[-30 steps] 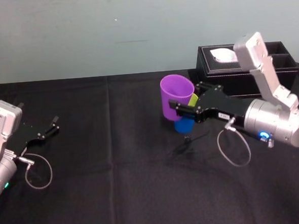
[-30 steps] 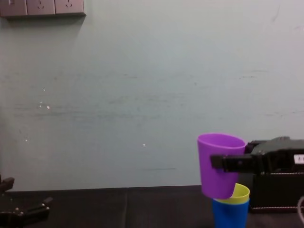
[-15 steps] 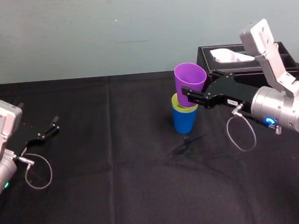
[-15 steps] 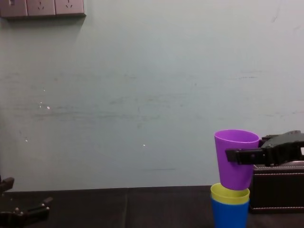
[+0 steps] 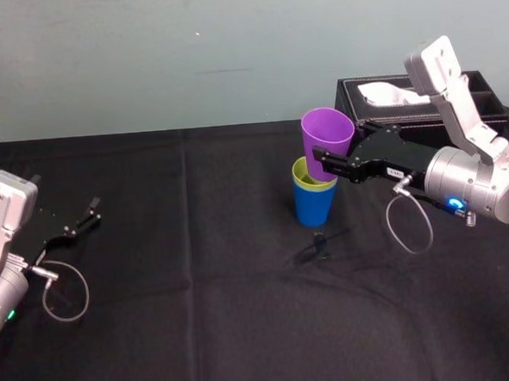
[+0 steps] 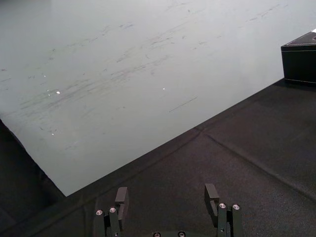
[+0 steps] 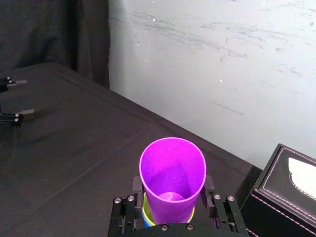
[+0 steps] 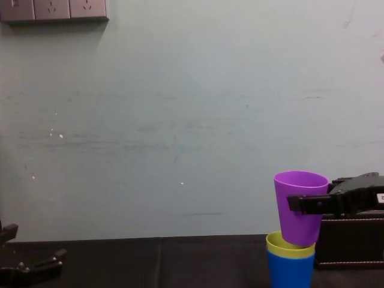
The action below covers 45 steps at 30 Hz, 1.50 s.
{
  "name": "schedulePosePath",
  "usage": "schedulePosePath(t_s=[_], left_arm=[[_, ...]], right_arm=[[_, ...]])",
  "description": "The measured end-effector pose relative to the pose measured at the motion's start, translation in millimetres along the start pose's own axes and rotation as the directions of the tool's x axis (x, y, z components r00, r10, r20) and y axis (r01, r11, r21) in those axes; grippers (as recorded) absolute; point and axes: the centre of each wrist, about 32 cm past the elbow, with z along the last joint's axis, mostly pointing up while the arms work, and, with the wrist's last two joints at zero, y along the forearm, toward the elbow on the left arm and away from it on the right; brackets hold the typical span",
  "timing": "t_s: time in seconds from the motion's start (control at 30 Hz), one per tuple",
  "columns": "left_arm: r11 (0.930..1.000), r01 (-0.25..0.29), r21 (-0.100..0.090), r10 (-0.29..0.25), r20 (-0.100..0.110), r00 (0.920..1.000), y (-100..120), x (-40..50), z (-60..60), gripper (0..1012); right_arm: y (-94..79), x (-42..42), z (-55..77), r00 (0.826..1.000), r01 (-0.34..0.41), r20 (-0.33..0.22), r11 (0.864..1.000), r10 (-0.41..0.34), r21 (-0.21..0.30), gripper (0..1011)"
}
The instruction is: Stack the three plastic cups sequentially using one hand.
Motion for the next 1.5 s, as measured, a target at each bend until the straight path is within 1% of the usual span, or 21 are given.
schedulePosePath(t_s=[0.33,1.03,1.3,1.5], left_arm=[[1.0,0.0,0.0,0.0,0.0,1.0,0,0.0,0.0,1010],[1.0,0.0,0.0,0.0,0.0,1.0,0,0.0,0.0,1010],[1.0,0.0,0.0,0.0,0.0,1.0,0,0.0,0.0,1010],[1.0,0.0,0.0,0.0,0.0,1.0,0,0.0,0.0,1010]], right_arm=[[2.2,0.5,-1.0,1.0,-0.006,-0.001,1.0,0.006,0.001,705],[10.5,-4.2,-8.3,1.0,-0.013,0.008,1.0,0.013,-0.014,705],[12.0,-5.9,-11.8,1.0,-0.011,0.014,1.0,0.011,-0.024,705],[11.9,-6.0,-11.9,1.0,-0.011,0.014,1.0,0.011,-0.024,705]])
